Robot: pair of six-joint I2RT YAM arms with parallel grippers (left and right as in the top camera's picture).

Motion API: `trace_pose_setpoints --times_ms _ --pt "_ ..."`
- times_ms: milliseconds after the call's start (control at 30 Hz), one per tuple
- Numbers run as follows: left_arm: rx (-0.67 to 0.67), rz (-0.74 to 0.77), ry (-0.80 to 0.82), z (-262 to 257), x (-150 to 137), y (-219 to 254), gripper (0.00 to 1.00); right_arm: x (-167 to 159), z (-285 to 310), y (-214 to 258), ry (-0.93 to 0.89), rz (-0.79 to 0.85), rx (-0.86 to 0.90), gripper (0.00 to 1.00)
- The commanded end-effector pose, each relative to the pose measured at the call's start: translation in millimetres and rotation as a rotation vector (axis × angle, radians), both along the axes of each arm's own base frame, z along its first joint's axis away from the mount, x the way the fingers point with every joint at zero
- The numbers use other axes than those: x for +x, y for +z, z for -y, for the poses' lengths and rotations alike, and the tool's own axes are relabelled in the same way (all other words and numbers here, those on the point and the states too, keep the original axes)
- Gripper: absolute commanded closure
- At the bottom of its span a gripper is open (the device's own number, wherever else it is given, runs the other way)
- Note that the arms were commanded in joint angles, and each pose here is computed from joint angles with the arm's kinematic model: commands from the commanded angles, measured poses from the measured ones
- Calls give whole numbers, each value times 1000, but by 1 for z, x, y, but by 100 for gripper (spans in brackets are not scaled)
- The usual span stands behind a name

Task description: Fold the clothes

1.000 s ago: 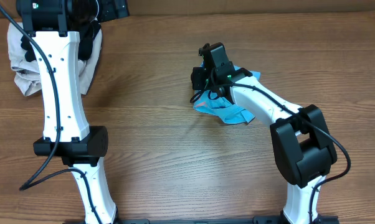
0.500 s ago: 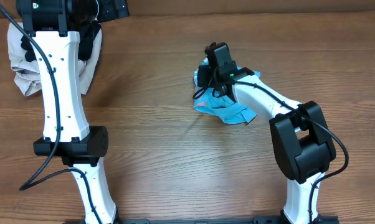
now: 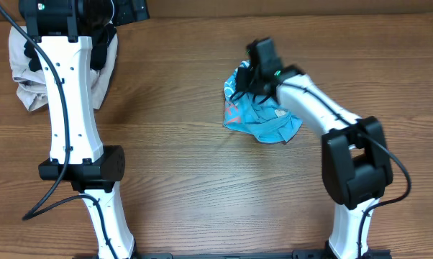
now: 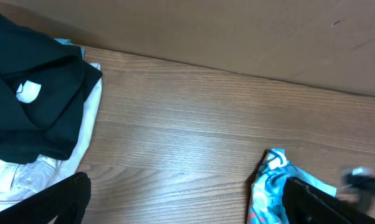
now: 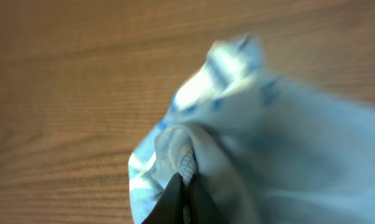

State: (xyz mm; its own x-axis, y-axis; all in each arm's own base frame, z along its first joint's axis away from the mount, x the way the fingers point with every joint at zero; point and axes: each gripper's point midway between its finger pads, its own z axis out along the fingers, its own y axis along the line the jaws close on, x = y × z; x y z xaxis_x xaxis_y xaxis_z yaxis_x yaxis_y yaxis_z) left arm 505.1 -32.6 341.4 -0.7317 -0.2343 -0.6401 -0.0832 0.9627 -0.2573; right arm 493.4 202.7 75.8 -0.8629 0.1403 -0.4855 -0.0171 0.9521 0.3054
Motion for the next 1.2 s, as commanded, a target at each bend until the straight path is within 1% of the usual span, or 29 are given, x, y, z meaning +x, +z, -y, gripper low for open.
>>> trace_pose_setpoints --times_ms 0,100,267,300,333,367,400,433,600,733,900,1067,1167 --pt "-9 -13 7 -1 2 -5 0 30 48 72 -69 94 44 96" --pt "-8 -13 7 -1 2 -5 0 30 95 70 -138 36 21 96" --pt "4 -14 -7 -1 2 -6 0 16 162 54 -252 -76 8 96" --pt "5 -13 -7 -1 2 -6 0 14 170 53 -257 -85 10 95" --pt "6 -14 -8 -1 2 -6 0 13 177 52 -248 -91 16 85" --pt "9 -13 -12 -1 2 -6 0 11 182 52 -244 -97 22 66" --pt "11 -14 -12 -1 2 -7 0 9 186 51 -244 -106 33 54" --pt "13 -14 -15 -1 2 -7 0 7 189 50 -248 -118 44 51" --pt "16 -29 -17 -1 4 -14 0 -16 165 55 -57 -176 164 47" --pt "17 -50 -16 -1 7 -22 0 -47 133 62 98 -242 211 47" --pt "17 -81 -17 -1 9 -33 0 -89 90 56 268 -353 146 48" --pt "22 -99 -22 -1 7 -38 0 -109 64 40 335 -406 54 48" --pt "22 -103 -23 -1 6 -39 0 -116 63 25 295 -440 -18 49"
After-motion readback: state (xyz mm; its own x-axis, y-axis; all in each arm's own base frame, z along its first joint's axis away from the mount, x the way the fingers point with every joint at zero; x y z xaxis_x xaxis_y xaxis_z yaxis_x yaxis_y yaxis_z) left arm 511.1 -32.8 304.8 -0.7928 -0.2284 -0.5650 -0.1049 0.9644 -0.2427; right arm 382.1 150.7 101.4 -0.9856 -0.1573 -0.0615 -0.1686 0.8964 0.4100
